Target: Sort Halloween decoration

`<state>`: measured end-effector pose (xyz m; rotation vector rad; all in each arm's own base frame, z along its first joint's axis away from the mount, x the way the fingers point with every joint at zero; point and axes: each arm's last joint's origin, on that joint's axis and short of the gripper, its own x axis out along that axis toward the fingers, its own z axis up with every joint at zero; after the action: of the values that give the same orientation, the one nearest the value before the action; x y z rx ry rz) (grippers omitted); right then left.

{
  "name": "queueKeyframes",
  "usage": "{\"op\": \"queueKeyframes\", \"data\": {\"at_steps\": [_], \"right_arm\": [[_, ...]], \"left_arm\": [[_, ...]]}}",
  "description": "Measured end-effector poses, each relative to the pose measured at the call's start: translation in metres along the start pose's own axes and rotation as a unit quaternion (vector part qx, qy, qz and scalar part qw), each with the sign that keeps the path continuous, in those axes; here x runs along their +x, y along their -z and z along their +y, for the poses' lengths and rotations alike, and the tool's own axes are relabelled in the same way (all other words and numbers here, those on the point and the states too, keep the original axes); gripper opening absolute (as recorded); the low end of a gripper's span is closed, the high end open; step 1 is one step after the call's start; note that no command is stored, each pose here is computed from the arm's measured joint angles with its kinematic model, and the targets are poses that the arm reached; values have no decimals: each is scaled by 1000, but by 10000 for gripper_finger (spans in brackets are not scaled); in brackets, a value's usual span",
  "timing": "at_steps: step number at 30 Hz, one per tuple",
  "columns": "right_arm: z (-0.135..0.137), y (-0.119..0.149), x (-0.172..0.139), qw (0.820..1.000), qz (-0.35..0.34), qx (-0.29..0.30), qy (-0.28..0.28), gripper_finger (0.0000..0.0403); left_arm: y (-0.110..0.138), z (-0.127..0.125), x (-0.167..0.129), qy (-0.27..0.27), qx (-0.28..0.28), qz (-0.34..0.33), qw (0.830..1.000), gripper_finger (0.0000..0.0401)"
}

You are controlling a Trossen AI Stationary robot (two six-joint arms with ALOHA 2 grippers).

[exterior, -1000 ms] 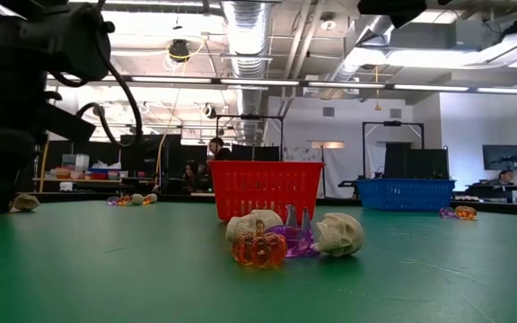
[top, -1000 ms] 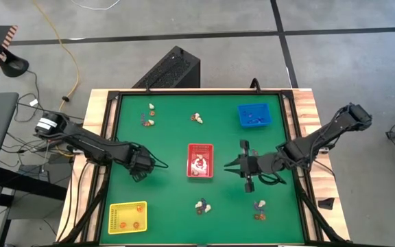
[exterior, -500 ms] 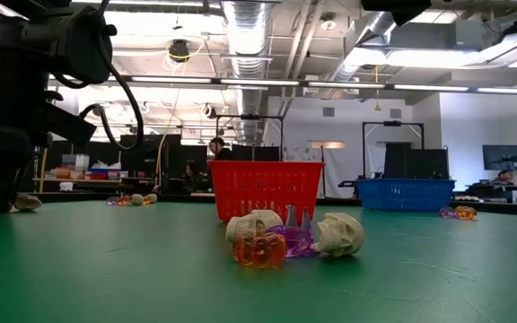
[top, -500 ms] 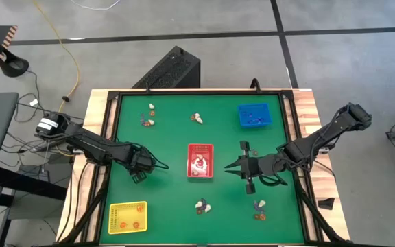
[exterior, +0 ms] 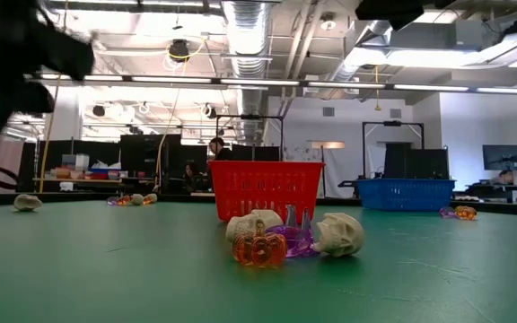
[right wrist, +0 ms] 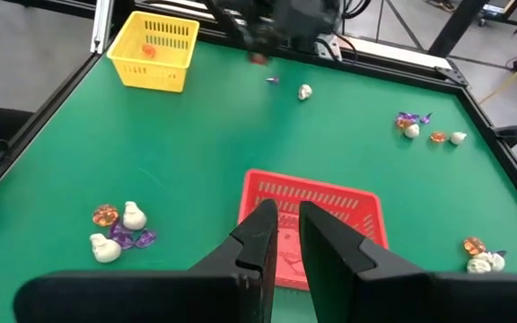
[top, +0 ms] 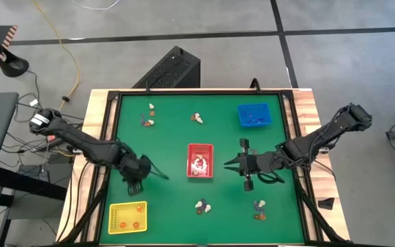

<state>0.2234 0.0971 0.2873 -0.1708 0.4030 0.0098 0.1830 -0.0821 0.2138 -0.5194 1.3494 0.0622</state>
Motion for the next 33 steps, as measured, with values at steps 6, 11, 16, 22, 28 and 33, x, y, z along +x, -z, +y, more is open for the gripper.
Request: {"op": "queueKeyframes", "data": {"at_steps": [6,11,16,22,28,33], "right_arm": [[0,0,0,1000,2,-4,0,81],[0,0,0,1000,2,-15,0,81],[0,-1,0,999,-3,-34,0,81],[-6,-1,2,999,-4,-49,11,81],[-19,-1,7,998,3,-43,38,81],[-29,0,10,998,8,-35,56,81]], "left_arm": [[28,-51,1,147,32,7,989,85],[52,-80,12,177,43,5,983,94],[59,-85,33,136,42,-1,990,113],[57,-84,45,112,26,23,993,135],[46,-80,42,146,6,73,987,142],[25,-81,38,211,17,74,975,142]]}}
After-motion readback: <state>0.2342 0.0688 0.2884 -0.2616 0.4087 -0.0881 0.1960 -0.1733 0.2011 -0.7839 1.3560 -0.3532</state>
